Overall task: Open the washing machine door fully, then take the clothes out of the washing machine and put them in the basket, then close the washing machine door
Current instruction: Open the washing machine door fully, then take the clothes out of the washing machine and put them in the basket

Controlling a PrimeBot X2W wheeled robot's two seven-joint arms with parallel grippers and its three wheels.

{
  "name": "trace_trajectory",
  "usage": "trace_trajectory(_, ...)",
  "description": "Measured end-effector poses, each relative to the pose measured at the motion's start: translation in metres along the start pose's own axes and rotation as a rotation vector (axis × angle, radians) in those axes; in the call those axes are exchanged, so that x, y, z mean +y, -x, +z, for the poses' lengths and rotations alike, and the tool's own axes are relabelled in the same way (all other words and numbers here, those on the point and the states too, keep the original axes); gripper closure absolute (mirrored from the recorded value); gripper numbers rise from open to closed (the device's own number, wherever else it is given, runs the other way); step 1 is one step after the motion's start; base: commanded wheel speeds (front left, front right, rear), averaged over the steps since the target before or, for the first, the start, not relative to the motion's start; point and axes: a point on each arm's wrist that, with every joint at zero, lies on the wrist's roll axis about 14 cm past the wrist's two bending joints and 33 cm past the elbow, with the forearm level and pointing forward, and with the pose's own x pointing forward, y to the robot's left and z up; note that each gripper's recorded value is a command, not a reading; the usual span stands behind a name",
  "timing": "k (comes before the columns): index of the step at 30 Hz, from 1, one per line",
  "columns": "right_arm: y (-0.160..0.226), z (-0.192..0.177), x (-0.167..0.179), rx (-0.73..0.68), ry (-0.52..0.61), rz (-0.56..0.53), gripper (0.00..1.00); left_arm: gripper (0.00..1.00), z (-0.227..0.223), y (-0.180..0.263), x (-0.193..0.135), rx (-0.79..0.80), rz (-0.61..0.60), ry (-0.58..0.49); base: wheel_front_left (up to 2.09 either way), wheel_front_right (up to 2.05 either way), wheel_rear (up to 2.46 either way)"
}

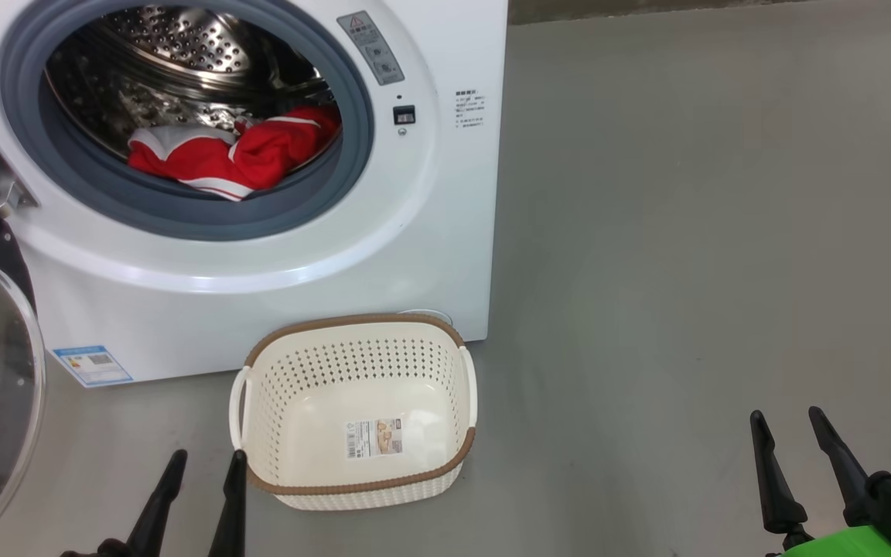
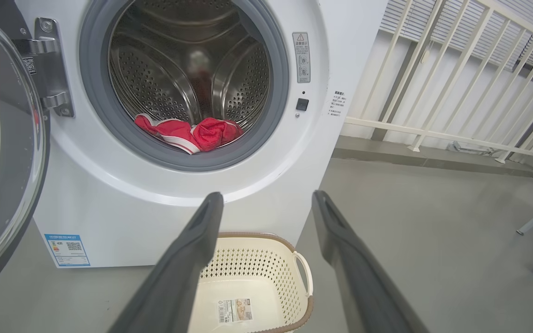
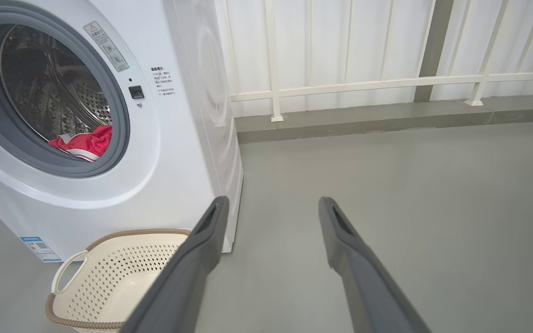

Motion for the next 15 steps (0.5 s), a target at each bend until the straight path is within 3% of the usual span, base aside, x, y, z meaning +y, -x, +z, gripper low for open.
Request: trace_trajectory(15, -0.0027, -0.0019, 0.0047, 0.006, 0.000, 0.014, 0.00, 0.00, 0.0045, 0.0001, 0.0064, -0.009, 0.009, 0.007, 0.00, 0.00, 0.00)
